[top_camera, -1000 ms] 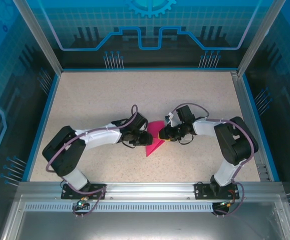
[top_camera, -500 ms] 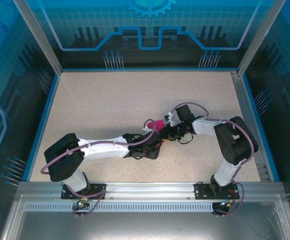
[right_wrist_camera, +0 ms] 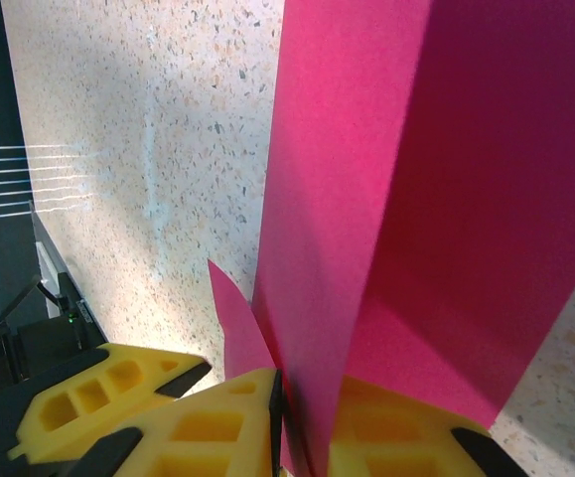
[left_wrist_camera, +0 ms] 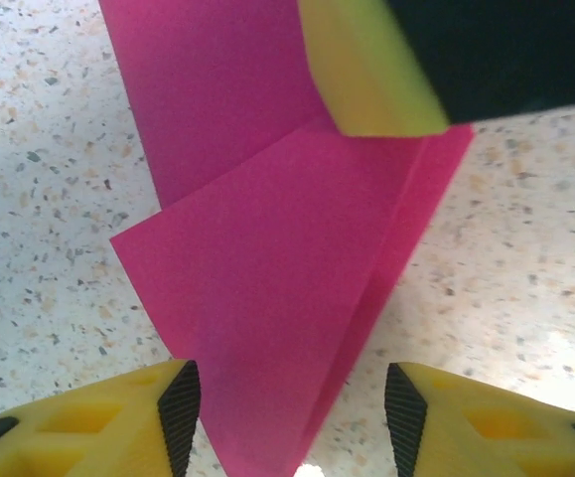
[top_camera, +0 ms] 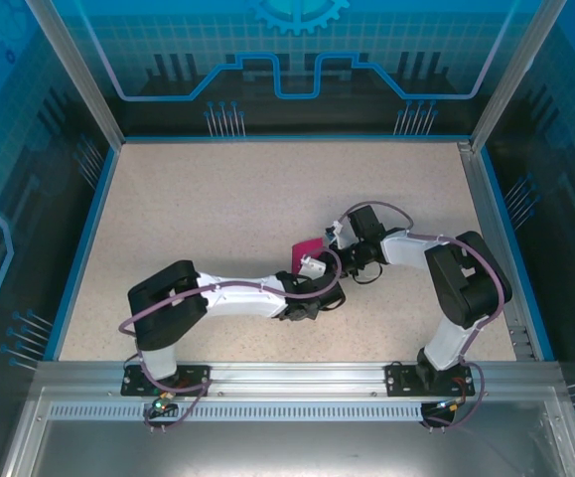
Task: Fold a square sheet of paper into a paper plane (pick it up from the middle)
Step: Fourth fold the wing at the center of the table.
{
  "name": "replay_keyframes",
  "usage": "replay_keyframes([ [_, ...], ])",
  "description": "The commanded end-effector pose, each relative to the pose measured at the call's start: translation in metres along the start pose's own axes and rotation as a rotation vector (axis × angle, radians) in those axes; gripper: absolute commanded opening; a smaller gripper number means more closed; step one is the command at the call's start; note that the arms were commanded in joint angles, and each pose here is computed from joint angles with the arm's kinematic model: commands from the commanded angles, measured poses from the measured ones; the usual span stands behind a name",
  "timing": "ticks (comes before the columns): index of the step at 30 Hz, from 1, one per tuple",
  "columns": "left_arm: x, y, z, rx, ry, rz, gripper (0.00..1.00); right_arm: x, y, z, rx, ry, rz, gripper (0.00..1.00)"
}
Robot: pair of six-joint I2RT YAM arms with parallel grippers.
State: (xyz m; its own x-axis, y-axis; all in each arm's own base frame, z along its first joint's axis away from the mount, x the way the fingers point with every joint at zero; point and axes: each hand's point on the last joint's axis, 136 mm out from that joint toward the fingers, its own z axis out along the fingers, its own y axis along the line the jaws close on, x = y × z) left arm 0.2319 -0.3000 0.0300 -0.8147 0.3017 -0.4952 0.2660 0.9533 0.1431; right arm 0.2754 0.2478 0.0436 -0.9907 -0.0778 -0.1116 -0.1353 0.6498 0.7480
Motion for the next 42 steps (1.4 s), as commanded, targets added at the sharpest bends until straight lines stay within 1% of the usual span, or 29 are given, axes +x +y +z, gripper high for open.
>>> replay_keyframes([
  [1, -0.002, 0.007, -0.002, -0.080, -0.025, 0.007, 0.53, 0.006, 0.006, 0.003, -0.003, 0.034, 0.011, 0.17],
  [6, -0.003, 0.009, -0.002, -0.092, -0.040, -0.001, 0.45, 0.003, 0.008, 0.001, -0.001, 0.031, 0.004, 0.17],
  [7, -0.003, 0.009, -0.002, -0.095, -0.045, 0.002, 0.43, -0.002, 0.012, 0.000, -0.005, 0.023, -0.003, 0.17],
  [12, -0.004, 0.009, -0.001, -0.103, -0.049, 0.013, 0.37, -0.002, 0.011, 0.001, -0.004, 0.028, -0.003, 0.17],
  [15, -0.002, 0.010, 0.001, -0.114, -0.046, 0.018, 0.31, -0.002, 0.011, 0.001, -0.003, 0.028, -0.004, 0.18],
  [24, -0.001, 0.012, 0.003, -0.129, -0.046, 0.021, 0.22, -0.001, 0.011, 0.000, 0.001, 0.030, -0.006, 0.18],
  [31, 0.000, 0.012, 0.003, -0.125, -0.047, 0.021, 0.09, 0.000, 0.012, -0.002, 0.010, 0.026, -0.009, 0.18],
  [33, 0.000, 0.012, 0.003, -0.116, -0.050, 0.016, 0.06, 0.000, 0.012, -0.005, 0.018, 0.019, -0.013, 0.19],
  [37, 0.002, 0.010, 0.003, -0.044, -0.053, -0.021, 0.03, 0.000, 0.014, -0.015, 0.030, -0.010, -0.021, 0.22],
  [42, 0.006, -0.002, -0.003, 0.187, -0.043, -0.077, 0.02, 0.004, 0.010, -0.038, 0.044, -0.072, -0.012, 0.30],
])
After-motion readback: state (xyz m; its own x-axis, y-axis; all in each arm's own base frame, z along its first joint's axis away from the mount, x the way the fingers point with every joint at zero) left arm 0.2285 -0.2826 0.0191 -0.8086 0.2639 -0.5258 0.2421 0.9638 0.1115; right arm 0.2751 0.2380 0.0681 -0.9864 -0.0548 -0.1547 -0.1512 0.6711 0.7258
